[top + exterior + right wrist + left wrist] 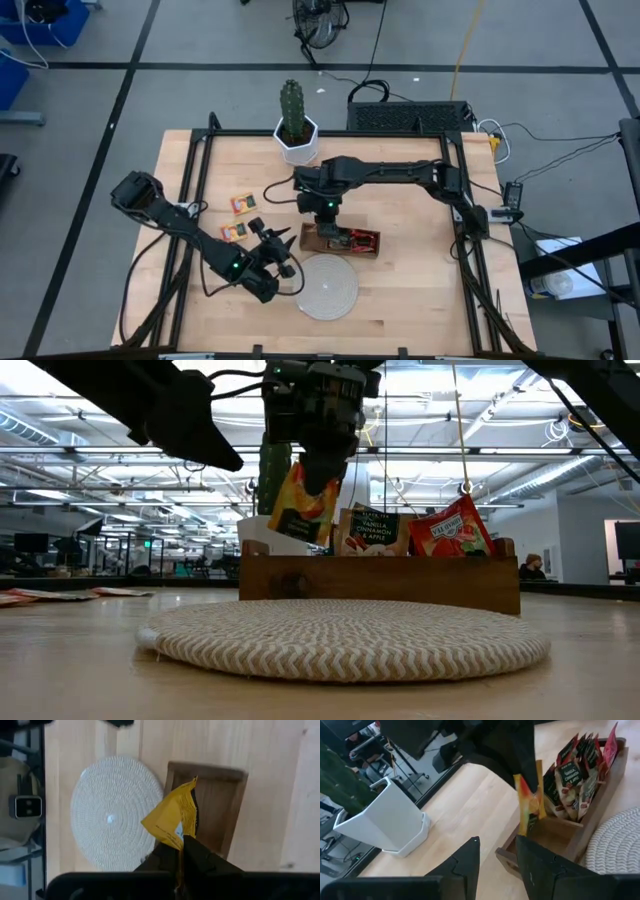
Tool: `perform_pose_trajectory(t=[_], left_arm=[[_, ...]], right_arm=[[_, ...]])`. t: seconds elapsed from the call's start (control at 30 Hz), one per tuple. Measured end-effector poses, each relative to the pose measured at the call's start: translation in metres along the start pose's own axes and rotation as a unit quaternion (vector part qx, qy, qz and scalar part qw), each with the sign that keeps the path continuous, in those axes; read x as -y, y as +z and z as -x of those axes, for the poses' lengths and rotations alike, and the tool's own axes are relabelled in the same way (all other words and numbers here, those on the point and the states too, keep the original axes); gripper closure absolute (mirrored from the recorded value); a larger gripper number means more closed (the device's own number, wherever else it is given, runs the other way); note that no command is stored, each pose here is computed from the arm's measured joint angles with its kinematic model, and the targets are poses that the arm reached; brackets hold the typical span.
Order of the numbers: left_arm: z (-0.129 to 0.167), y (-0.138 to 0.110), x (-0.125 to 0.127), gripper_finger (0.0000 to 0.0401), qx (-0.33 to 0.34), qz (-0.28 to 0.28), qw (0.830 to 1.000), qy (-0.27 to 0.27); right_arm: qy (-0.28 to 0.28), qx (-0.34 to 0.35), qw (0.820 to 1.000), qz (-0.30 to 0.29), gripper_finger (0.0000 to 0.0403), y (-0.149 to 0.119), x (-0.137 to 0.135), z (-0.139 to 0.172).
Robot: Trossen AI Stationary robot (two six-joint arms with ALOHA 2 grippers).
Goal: Pick & Place Tea
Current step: Put the yellow tea bag into the left section of the wooden organizer
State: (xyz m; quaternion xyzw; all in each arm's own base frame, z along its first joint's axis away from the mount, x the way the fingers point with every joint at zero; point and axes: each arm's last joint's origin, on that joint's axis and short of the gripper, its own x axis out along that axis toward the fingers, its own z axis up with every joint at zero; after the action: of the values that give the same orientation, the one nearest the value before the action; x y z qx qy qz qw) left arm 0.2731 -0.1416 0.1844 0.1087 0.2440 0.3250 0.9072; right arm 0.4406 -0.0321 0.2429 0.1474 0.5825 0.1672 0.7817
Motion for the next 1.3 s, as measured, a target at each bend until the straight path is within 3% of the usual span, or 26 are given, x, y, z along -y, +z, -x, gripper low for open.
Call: perform_pose_trajectory(t=[0.9, 1.1, 1.3], left_arm=[[0.000, -0.002, -0.001, 0.0270, -0.006, 0.000, 1.000, 0.001], [0.000, -0.002, -0.001, 0.0270, -0.006, 0.000, 1.000, 0.000], [0.000, -0.002, -0.001, 0.0270, -0.006, 0.000, 1.000, 0.000]], right_arm=[[-0.004, 0.013, 1.000, 0.009, 0.0402, -0.008, 0.016, -0.031], [-0.044, 0.023, 0.999, 0.012, 0.0401, -0.010, 0.022, -0.040], [-0.046, 0.036, 0.998, 0.015, 0.0391, -0.012, 0.026, -0.048]])
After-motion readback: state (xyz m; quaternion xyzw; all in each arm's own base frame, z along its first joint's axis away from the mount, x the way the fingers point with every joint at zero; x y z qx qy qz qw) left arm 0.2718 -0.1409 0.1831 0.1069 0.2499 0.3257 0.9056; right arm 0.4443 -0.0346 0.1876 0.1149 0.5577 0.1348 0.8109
